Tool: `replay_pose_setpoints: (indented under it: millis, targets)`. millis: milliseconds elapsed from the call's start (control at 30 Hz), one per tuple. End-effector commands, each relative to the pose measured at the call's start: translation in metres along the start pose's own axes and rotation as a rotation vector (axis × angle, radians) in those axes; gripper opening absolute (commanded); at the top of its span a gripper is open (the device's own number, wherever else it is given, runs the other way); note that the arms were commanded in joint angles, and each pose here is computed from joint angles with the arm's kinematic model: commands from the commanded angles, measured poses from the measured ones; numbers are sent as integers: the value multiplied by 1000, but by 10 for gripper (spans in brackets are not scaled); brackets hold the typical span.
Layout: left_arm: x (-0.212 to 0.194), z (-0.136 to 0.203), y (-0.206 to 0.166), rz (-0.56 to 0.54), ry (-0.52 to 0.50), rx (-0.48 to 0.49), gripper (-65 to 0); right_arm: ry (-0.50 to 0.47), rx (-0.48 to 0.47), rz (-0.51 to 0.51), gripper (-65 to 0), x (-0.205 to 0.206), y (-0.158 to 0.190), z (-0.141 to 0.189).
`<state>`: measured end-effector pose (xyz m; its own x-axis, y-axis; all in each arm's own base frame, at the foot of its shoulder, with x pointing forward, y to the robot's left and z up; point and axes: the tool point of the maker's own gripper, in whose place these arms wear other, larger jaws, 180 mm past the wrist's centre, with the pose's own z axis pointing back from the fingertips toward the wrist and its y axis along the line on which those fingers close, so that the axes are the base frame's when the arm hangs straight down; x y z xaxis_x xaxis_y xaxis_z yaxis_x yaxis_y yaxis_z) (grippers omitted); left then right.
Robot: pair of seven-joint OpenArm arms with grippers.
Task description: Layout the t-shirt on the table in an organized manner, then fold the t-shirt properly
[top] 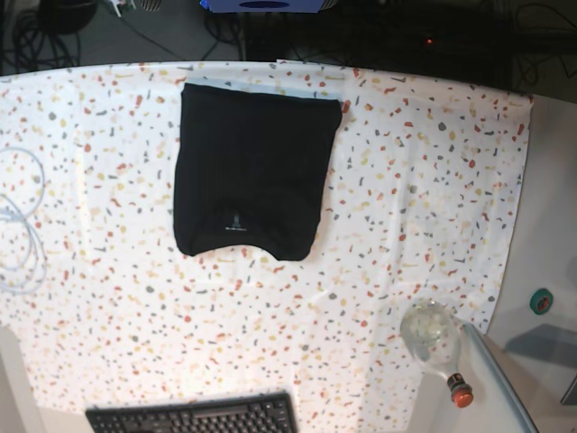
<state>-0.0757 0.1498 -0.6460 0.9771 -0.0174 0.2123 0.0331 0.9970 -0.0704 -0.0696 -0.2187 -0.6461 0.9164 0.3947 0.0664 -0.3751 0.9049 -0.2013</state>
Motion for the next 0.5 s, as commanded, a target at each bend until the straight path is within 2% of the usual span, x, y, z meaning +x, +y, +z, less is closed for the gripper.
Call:
replay_pose_setpoints:
  millis: [0,233,467]
  targets:
    - [0,0,-8,-16,-6,-25,-650,8,-14,6,-650,-7,-6,1]
    - [3,-3,-24,-182,12,-108,-650,11,-12,3,-650,-7,-4,1]
    - [10,-4,-12,-193,-2,-91,-650,-20,-12,-6,-650,12,-4,-3]
